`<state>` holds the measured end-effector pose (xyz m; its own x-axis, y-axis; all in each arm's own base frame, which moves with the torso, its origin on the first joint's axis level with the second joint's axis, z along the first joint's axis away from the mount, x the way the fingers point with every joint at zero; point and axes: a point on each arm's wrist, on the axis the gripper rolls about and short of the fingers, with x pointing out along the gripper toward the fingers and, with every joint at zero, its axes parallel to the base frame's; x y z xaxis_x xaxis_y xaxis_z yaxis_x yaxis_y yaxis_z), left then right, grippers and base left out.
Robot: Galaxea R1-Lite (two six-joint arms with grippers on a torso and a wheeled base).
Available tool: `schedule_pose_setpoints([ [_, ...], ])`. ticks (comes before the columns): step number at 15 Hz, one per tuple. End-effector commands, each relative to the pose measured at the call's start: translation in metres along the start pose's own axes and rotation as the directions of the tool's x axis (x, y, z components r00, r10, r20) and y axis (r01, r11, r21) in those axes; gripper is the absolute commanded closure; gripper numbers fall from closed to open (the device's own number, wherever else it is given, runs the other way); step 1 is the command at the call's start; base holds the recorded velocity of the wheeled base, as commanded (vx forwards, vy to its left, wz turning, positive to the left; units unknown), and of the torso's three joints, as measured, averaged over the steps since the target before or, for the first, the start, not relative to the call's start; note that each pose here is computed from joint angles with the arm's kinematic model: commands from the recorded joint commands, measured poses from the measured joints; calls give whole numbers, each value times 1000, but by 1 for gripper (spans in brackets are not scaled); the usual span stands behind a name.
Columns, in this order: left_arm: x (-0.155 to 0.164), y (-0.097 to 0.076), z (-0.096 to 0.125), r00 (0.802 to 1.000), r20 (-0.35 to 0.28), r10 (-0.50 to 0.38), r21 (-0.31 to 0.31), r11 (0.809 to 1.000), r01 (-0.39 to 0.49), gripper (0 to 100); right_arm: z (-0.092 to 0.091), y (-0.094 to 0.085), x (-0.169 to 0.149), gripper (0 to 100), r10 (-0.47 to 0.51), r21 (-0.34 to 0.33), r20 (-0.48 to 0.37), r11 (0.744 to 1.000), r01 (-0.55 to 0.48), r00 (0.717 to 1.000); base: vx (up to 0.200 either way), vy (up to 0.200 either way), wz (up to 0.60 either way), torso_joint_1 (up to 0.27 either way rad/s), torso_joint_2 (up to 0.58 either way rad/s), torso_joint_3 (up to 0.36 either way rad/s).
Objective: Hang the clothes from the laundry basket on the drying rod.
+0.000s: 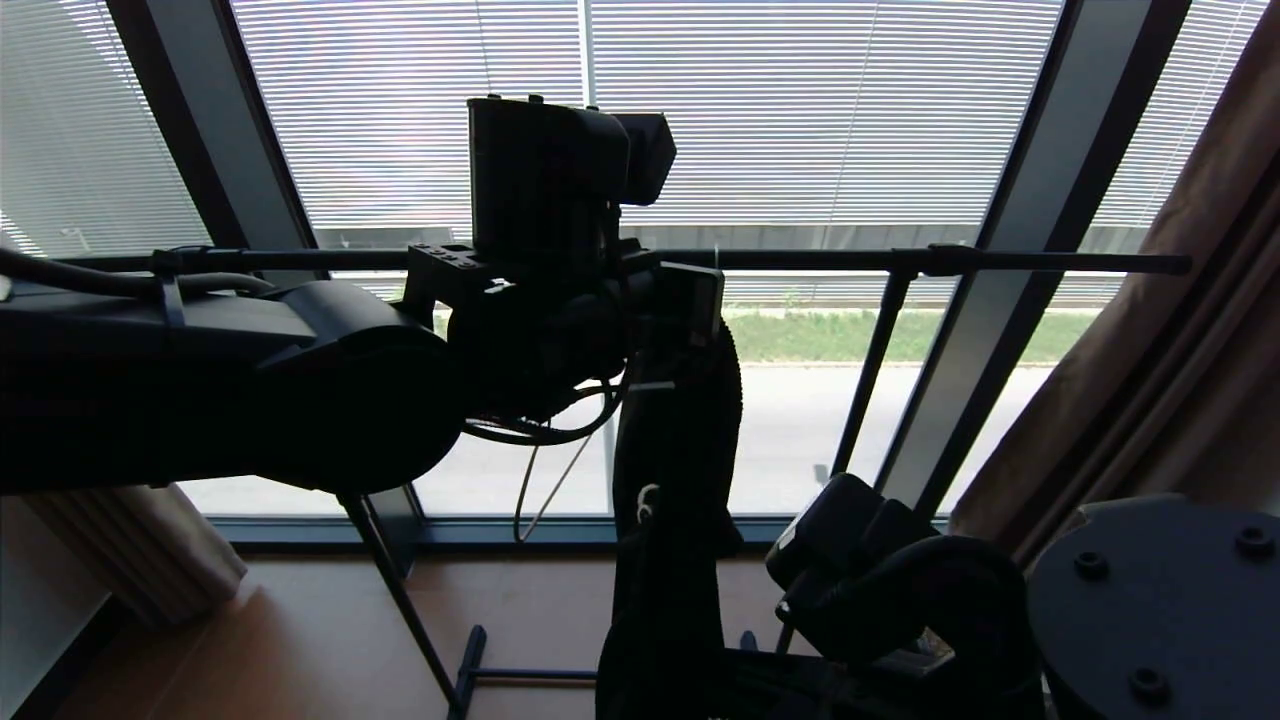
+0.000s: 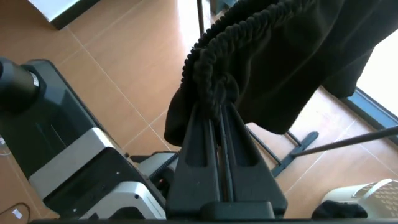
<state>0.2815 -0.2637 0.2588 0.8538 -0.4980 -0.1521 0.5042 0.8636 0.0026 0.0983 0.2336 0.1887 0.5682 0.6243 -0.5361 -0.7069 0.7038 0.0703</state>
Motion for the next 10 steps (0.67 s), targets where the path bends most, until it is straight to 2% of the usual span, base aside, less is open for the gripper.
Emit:
schedule_pose_setpoints([
  [1, -4, 1, -1, 1000, -5, 0, 0, 1000, 0, 100, -9, -1, 4, 100, -13, 14, -35, 1000, 13, 999, 0, 0, 0, 0, 0, 0],
  [3, -20, 5, 7, 1000, -10, 3, 3, 1000, -3, 100, -23, -19, -9, 100, -89, 67, -40, 994, 91, 995, 0, 0, 0, 0, 0, 0],
  [4, -29, 9, 11, 1000, -25, 9, 4, 1000, -8, 100, -27, -34, -12, 100, -174, 90, -40, 980, 177, 984, 0, 0, 0, 0, 0, 0],
  [5, -39, 13, 10, 999, -53, 13, 10, 1000, -12, 100, -28, -50, -15, 100, -269, 116, -29, 956, 271, 963, 0, 0, 0, 0, 0, 0],
  [7, -61, 16, -11, 990, -144, 9, 33, 999, -4, 100, -20, -78, -15, 100, -437, 192, -6, 882, 429, 900, 0, 0, 0, 0, 0, 0],
  [8, -61, 16, -11, 990, -144, 9, 33, 999, -4, 100, -20, -78, -15, 100, -437, 192, -6, 882, 429, 900, 0, 0, 0, 0, 0, 0],
  [9, -79, 15, -34, 976, -218, -4, 66, 998, 19, 100, 6, -102, -5, 100, -523, 265, 13, 824, 502, 852, 0, 0, 0, 0, 0, 0],
  [10, -85, 17, -44, 969, -247, -3, 94, 995, 27, 100, 24, -112, 2, 100, -552, 300, 33, 801, 518, 834, 0, 0, 0, 0, 0, 0],
])
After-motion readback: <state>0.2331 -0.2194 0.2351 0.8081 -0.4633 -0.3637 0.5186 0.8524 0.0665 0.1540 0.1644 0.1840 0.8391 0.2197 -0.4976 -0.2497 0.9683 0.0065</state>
